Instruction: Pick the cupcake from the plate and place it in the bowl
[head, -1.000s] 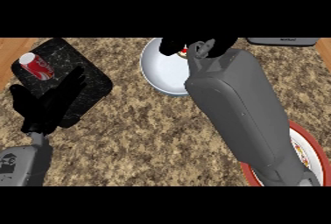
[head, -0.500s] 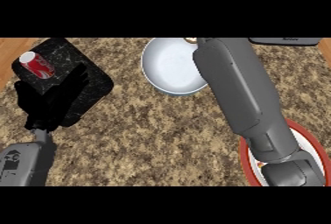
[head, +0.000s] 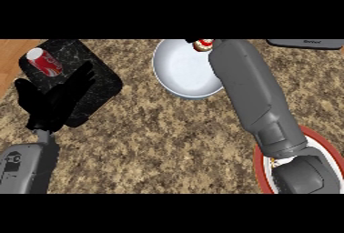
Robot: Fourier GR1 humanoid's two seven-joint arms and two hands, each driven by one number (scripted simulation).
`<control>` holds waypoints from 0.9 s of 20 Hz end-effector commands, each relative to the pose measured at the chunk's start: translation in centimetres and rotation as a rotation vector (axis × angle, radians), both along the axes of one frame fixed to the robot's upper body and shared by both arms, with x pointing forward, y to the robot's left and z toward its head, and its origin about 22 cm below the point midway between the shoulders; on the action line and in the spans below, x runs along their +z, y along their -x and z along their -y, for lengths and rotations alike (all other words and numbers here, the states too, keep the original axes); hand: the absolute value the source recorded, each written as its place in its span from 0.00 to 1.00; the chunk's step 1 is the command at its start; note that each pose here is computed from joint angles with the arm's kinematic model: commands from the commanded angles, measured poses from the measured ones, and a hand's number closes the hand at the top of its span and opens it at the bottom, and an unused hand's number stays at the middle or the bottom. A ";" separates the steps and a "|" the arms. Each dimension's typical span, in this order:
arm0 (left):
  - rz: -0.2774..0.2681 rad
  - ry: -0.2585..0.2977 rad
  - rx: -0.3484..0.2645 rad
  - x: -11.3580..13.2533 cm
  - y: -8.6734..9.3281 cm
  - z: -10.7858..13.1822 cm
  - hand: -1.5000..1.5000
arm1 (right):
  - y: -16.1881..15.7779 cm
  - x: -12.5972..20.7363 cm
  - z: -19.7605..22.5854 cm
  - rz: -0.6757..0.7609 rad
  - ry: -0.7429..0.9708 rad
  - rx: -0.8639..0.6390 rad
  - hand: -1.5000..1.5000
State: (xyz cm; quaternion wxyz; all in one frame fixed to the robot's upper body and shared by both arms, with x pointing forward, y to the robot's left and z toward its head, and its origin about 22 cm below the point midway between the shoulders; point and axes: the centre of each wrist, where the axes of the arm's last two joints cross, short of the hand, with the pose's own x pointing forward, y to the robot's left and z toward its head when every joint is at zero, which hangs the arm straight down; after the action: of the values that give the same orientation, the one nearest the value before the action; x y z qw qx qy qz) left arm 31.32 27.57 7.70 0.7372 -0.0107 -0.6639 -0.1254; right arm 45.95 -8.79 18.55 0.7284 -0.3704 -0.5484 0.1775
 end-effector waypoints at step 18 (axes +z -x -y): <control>0.004 0.007 0.007 1.0 -0.3 -1.2 0.50 | -1.6 -2.7 5.5 0.389 -0.138 -0.218 0.00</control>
State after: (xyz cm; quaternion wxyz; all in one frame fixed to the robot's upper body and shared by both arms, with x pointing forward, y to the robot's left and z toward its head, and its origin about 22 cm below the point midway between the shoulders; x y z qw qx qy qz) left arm 31.24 27.23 7.81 0.7351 -0.0120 -0.6654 -0.1294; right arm 47.28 -12.53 15.88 0.6696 -0.3754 -0.6407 0.0108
